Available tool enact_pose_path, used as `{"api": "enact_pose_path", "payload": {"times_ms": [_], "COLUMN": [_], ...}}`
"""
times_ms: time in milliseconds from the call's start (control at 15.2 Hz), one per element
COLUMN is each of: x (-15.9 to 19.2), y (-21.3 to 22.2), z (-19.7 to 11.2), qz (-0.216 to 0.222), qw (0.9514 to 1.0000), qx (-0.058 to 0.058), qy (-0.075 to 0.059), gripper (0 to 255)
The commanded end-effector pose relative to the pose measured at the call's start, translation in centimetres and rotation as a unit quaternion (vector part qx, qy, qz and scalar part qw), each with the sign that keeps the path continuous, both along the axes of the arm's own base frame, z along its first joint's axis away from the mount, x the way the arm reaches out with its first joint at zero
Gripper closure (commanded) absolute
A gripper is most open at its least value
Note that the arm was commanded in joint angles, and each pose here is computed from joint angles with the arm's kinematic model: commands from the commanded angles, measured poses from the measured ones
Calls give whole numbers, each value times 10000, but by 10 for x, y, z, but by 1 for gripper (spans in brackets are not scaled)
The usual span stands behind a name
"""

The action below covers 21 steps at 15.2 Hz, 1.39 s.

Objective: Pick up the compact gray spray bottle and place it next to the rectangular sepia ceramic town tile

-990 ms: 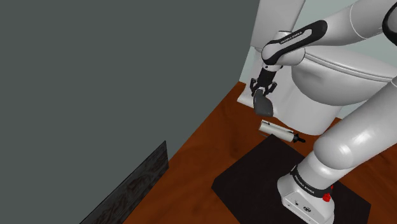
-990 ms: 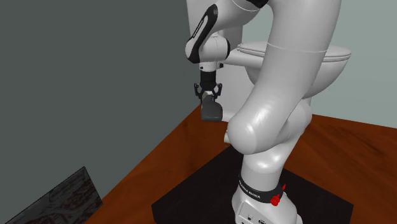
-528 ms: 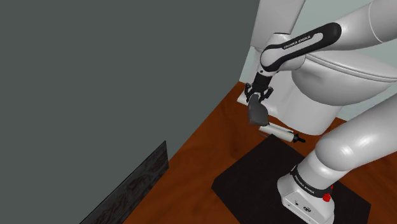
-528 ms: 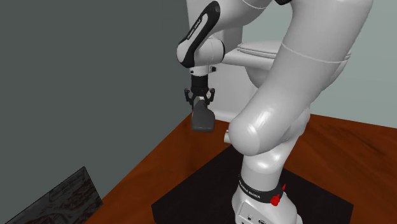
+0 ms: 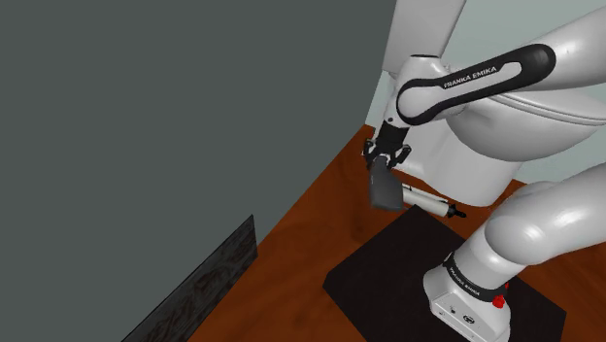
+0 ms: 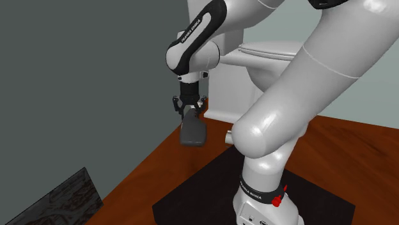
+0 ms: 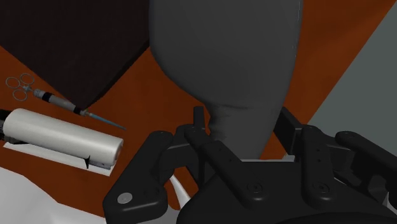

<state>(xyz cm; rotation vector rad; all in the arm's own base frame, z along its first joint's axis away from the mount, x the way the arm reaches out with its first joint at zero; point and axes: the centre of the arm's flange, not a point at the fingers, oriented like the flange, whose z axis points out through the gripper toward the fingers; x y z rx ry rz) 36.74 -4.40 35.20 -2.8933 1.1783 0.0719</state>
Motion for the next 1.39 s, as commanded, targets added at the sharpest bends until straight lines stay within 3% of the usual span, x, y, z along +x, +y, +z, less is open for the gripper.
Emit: {"api": "enact_pose_path", "payload": {"times_ms": [0,1320], "x": [-9,-91], "y": [26,277], "z": [-2,-1], "qz": [-9,-9], "qw": [10000,10000], "qx": [-2,-2], "qy": [1,1], "gripper": [255,255]}}
